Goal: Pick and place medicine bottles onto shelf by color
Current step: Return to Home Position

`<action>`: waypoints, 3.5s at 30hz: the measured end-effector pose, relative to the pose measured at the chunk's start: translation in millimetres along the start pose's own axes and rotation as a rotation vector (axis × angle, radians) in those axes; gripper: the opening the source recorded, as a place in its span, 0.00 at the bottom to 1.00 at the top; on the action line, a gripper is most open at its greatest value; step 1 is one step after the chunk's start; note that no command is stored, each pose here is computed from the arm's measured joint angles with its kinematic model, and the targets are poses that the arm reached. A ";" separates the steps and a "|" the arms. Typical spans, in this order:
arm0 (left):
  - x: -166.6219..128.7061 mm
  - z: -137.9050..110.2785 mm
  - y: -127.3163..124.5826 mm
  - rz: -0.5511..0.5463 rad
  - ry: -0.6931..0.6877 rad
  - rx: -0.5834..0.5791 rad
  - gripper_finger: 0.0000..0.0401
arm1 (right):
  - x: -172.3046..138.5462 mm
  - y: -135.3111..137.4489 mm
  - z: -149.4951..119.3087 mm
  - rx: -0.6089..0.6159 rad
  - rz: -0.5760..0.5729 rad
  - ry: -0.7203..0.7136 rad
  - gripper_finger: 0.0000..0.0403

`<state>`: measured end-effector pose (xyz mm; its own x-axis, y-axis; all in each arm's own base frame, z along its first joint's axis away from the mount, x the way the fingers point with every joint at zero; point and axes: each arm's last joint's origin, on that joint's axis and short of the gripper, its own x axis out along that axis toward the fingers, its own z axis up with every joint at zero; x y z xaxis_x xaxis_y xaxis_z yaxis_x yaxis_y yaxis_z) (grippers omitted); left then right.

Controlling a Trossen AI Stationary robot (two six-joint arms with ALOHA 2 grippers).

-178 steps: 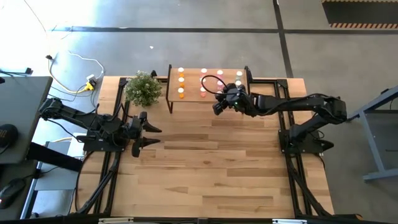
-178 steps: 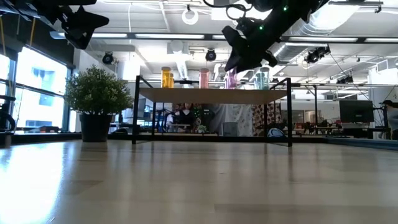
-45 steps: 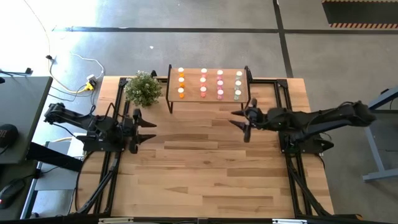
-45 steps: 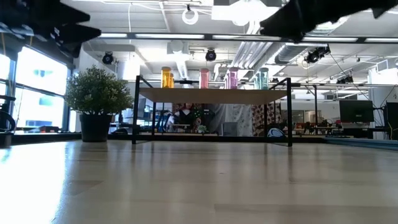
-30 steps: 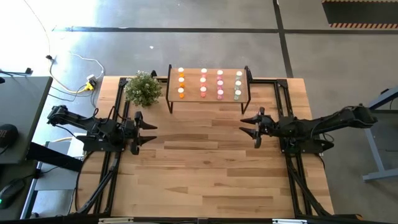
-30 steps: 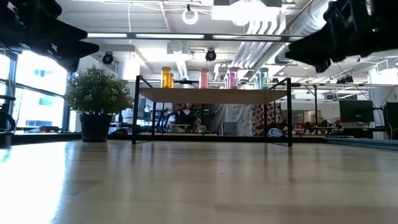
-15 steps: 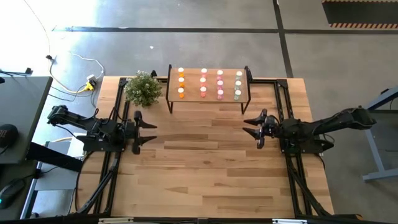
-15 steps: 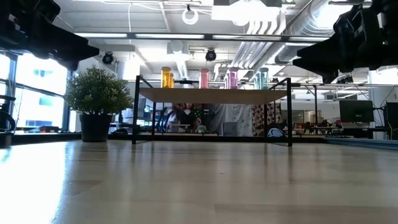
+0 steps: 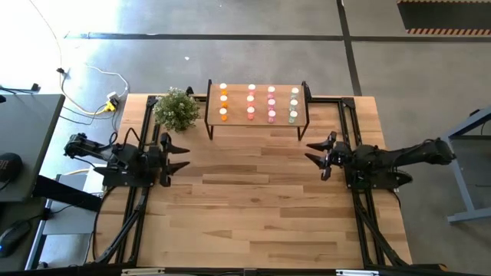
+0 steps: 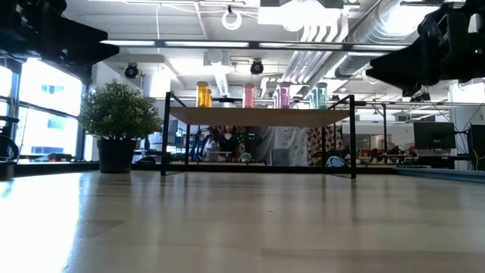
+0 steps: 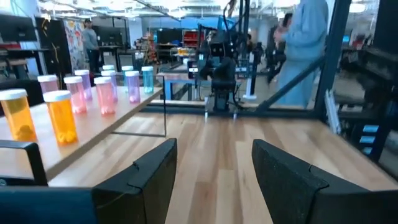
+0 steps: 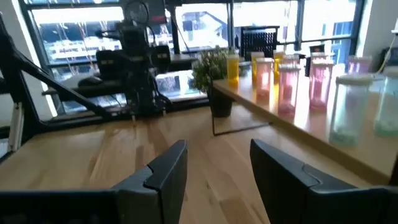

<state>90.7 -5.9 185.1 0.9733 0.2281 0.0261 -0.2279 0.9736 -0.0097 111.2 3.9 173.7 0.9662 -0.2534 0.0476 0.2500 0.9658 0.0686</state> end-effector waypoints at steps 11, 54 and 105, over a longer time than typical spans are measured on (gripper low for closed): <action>-0.3 -6.6 0.2 0.002 0.064 0.057 0.50 | -5.5 -3.4 -6.9 0.056 -0.034 0.062 0.42; -0.3 -6.6 0.2 0.002 0.064 0.057 0.50 | -5.4 -3.2 -7.7 0.104 -0.030 0.067 0.42; -0.3 -6.6 0.2 0.002 0.064 0.057 0.50 | -5.4 -3.3 -7.7 0.103 -0.031 0.067 0.42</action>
<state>90.5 -5.8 178.5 0.9723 0.2308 -0.0378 -0.2289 0.9723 0.0474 105.7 2.5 165.5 0.9610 -0.2754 -0.0229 0.2752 0.9459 0.1716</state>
